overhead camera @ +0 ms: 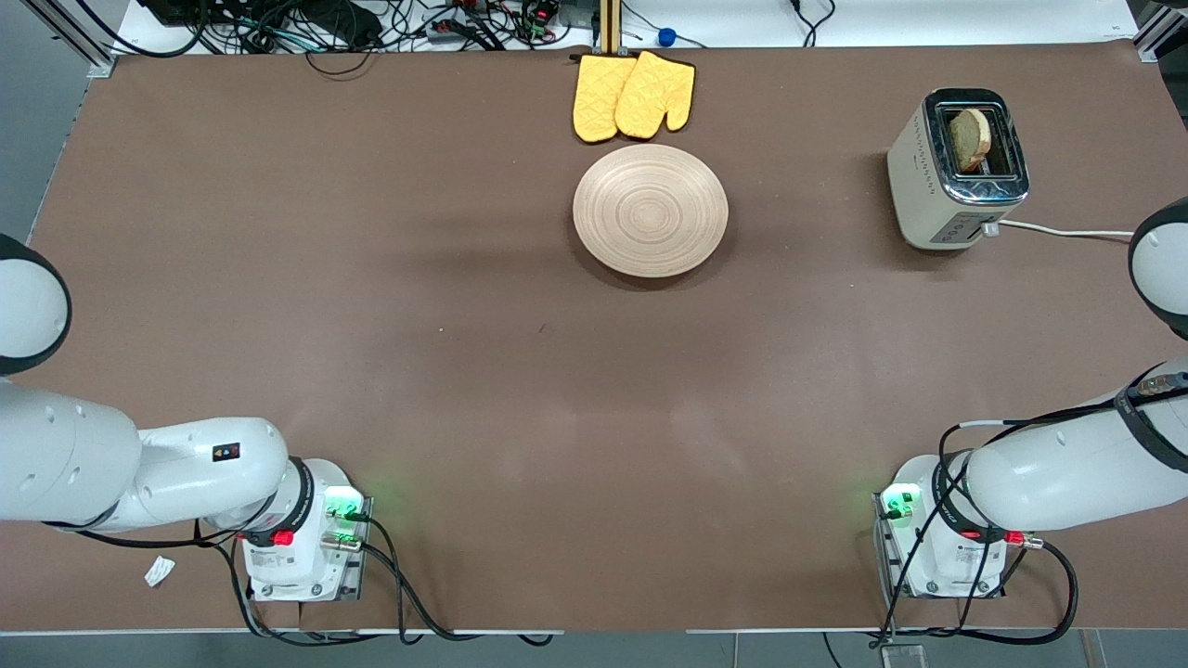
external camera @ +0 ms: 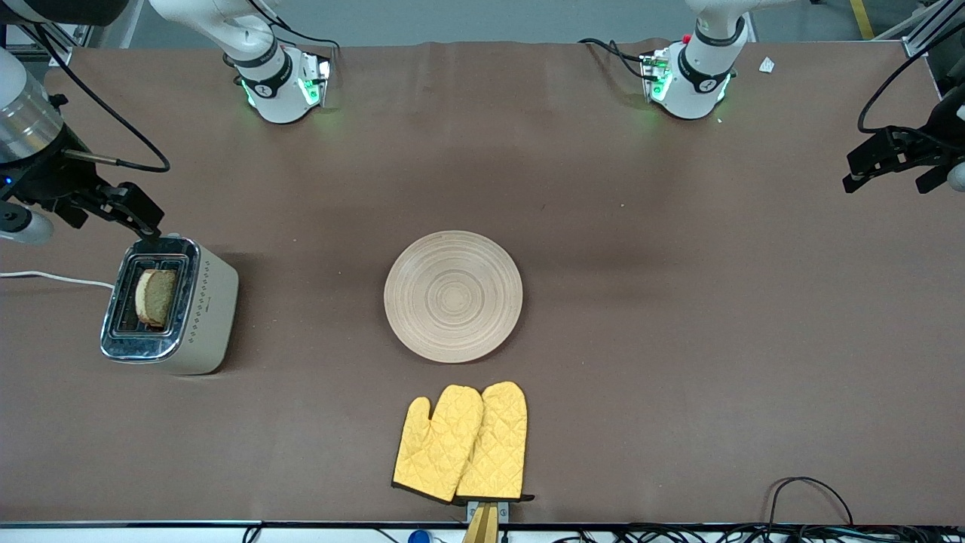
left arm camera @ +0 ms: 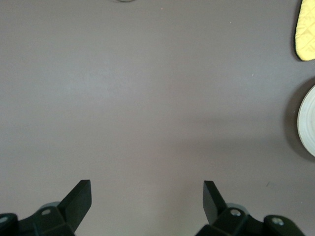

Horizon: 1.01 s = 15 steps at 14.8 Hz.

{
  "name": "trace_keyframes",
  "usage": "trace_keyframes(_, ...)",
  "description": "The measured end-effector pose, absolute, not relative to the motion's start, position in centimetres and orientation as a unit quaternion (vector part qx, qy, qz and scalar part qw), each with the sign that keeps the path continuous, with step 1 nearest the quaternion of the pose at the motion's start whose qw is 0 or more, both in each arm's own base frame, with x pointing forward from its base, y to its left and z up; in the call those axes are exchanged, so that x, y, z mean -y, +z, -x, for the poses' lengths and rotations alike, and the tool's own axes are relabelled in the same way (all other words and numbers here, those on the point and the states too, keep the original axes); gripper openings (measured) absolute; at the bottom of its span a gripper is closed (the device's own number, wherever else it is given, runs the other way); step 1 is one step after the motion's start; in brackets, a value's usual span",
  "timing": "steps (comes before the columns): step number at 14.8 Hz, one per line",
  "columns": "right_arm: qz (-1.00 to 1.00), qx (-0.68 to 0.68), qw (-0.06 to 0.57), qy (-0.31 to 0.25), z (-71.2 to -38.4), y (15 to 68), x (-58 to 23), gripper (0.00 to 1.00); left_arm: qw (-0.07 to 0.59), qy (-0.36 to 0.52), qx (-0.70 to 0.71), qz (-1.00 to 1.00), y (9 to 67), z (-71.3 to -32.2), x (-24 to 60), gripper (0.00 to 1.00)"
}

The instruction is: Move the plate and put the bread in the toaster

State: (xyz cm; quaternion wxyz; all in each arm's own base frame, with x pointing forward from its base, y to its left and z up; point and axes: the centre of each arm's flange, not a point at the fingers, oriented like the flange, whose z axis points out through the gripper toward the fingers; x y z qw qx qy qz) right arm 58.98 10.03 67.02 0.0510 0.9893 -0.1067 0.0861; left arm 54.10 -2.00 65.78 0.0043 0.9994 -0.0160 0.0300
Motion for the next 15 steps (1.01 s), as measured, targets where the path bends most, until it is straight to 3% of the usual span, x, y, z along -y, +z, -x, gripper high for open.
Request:
trace_keyframes(5, -0.986, 0.133, 0.050, 0.086, -60.8, 65.5, -6.9, 1.00, 0.006, 0.046, 0.015, -0.999, 65.7, -54.7, 1.9, 1.00)
trace_keyframes(15, -0.986, 0.134, 0.049, 0.083, -61.0, 65.4, -5.4, 1.00, 0.006, 0.044, 0.005, -0.999, 65.4, -55.0, 0.7, 1.00)
